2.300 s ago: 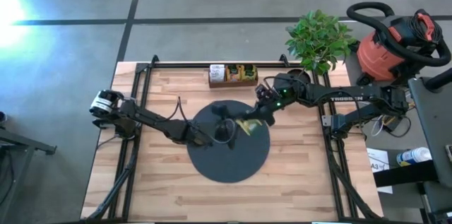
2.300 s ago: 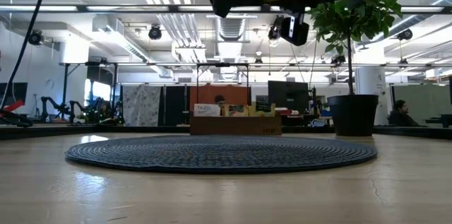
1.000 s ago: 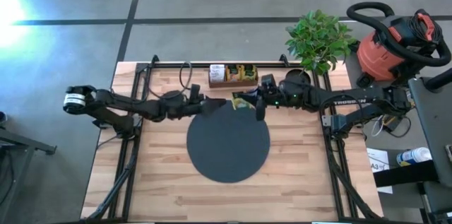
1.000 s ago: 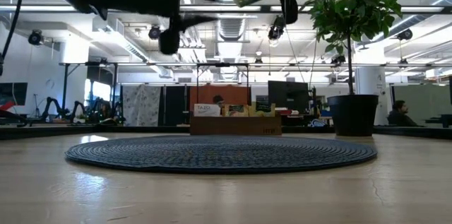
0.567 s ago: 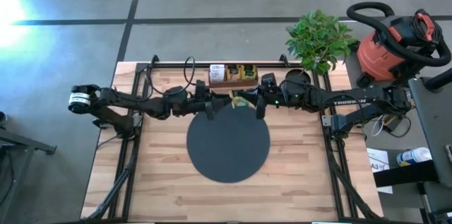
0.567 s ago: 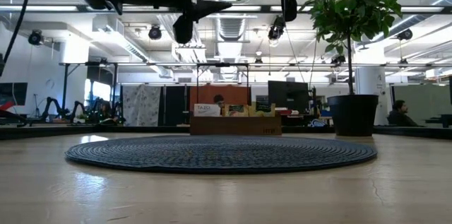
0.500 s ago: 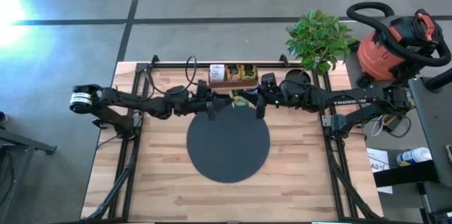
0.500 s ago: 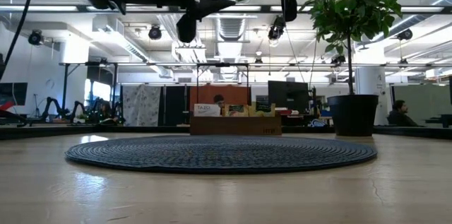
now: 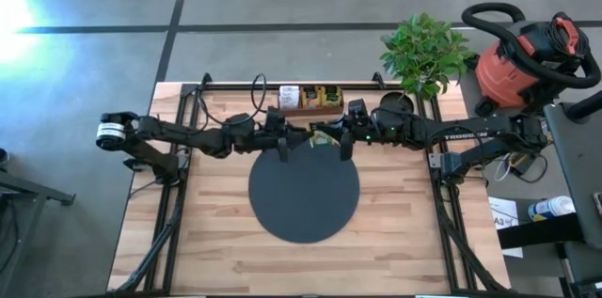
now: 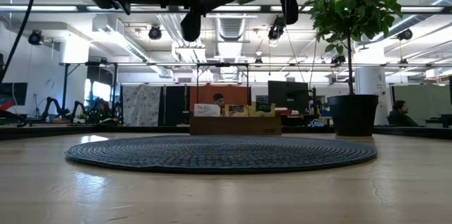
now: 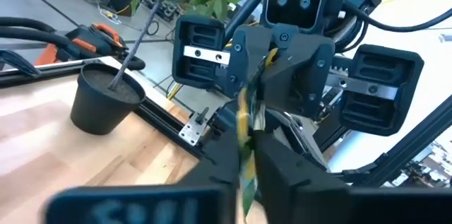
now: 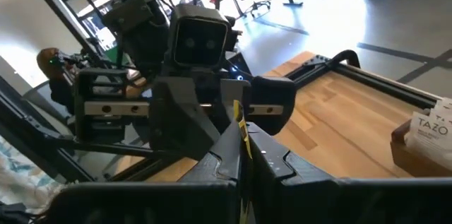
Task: Pick & Place Tea
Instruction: Put the green tea bag into the right section of the wooden organizer
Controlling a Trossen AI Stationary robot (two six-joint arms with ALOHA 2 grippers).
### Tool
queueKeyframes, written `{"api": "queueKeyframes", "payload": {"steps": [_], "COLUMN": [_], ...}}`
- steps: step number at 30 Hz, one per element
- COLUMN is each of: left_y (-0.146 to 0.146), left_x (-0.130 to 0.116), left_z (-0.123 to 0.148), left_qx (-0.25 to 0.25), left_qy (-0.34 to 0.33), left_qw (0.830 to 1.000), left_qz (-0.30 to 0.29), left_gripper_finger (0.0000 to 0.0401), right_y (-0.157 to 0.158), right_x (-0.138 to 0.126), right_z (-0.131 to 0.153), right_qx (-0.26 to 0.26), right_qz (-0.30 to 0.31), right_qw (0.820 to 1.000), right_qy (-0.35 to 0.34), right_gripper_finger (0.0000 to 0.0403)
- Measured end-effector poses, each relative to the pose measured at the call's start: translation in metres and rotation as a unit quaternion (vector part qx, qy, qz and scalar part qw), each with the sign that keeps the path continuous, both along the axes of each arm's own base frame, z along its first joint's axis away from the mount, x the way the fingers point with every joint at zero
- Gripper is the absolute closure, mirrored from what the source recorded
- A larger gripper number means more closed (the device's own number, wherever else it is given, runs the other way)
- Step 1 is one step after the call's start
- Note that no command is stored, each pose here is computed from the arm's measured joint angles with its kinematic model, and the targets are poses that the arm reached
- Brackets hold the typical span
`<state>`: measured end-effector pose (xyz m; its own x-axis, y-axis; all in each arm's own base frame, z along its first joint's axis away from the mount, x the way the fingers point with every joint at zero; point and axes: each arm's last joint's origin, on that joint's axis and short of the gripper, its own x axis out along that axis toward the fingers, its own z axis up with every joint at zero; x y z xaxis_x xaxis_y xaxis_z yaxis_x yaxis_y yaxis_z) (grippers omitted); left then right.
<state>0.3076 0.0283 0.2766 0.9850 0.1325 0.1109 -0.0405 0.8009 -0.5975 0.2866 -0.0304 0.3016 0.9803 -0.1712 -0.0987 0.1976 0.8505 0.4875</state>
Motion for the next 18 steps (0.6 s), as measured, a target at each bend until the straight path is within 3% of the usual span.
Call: {"api": "queueKeyframes", "payload": {"steps": [3,8,14,18], "left_y": [0.000,0.000,0.000,0.000], "left_x": [0.000,0.000,0.000,0.000], "left_z": [0.000,-0.002,-0.007,-0.019], "left_qx": [0.008,0.024,0.046,0.077], "left_qy": [0.003,0.015,0.040,0.108], "left_qw": [1.000,1.000,0.998,0.991], "left_qz": [-0.001,-0.002,-0.009,-0.014], "left_gripper_finger": [0.0393,0.0400,0.0400,0.0401], "right_y": [0.000,0.001,0.003,0.003], "right_x": [0.000,-0.001,-0.003,-0.009], "right_z": [0.000,-0.006,-0.016,-0.013], "right_qx": [0.000,0.036,0.040,0.007], "right_qz": [0.000,0.019,0.032,0.040], "right_qw": [1.000,0.999,0.995,0.995], "right_qy": [0.002,0.025,0.080,0.096], "right_gripper_finger": [0.0394,0.0381,0.0326,0.0285]}}
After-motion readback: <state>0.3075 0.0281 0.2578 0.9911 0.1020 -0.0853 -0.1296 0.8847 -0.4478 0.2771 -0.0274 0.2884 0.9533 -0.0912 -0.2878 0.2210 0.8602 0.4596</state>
